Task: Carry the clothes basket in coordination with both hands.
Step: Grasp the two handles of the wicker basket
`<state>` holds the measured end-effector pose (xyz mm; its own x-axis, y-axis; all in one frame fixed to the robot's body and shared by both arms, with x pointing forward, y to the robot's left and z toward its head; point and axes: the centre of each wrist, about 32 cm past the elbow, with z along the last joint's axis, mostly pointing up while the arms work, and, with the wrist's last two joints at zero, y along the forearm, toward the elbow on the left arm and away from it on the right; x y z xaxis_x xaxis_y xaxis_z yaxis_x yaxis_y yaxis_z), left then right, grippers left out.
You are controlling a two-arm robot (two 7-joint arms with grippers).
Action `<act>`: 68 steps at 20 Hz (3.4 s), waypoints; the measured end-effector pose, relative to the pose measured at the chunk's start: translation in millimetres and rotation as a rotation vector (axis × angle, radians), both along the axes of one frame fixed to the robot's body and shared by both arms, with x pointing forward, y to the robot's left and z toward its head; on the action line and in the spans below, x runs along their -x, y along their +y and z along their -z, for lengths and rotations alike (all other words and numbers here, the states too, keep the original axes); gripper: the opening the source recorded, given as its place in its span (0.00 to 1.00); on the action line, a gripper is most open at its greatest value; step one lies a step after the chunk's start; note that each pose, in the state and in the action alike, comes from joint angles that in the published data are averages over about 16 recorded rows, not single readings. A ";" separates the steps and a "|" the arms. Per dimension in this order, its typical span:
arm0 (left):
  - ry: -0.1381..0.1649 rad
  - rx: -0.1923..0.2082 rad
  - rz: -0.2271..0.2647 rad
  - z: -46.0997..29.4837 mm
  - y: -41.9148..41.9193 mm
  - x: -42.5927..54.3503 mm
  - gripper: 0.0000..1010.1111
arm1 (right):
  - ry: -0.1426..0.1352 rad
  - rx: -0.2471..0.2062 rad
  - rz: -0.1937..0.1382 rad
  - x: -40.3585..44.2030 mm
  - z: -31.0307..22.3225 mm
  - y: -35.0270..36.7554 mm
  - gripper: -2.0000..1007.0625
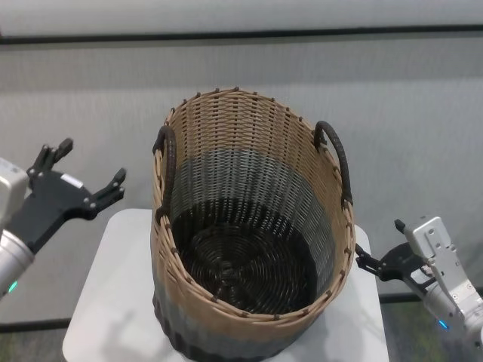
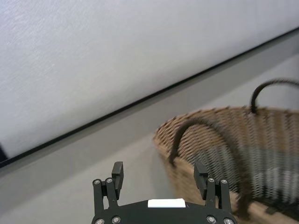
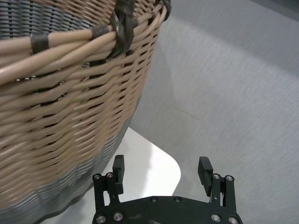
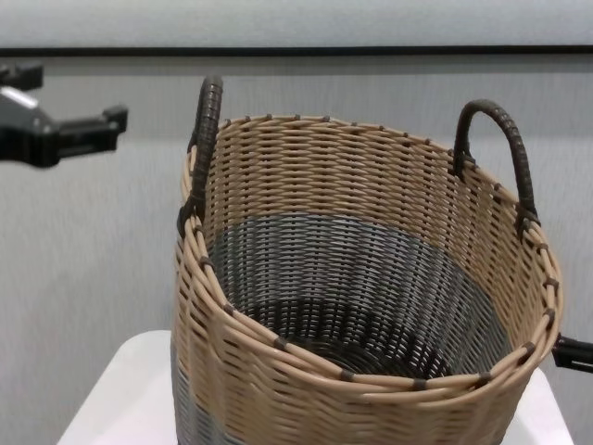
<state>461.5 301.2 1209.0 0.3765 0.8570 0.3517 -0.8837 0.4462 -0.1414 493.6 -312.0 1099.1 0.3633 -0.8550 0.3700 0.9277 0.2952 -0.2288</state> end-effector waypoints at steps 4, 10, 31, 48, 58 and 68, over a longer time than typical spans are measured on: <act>0.028 0.032 0.077 -17.7 -3.2 5.1 0.99 | 0.003 0.016 -0.006 -2.7 1.3 1.1 0.99; 0.108 0.052 0.173 -39.4 -8.7 10.4 0.99 | 0.006 0.036 -0.016 -6.7 1.5 2.2 0.99; 0.392 0.072 0.158 -61.4 -38.2 -3.3 0.99 | 0.003 0.087 -0.048 -14.7 -1.5 6.7 0.99; 0.470 0.100 0.059 -60.8 -59.8 -30.3 0.99 | -0.003 0.107 -0.057 -16.6 -2.6 8.3 0.99; 0.472 0.086 0.016 -55.1 -67.5 -38.7 0.99 | -0.005 0.107 -0.053 -16.2 -3.1 8.5 0.99; 0.444 0.075 0.004 -52.3 -68.3 -38.3 0.99 | -0.013 0.099 -0.033 -16.0 -4.1 8.3 0.99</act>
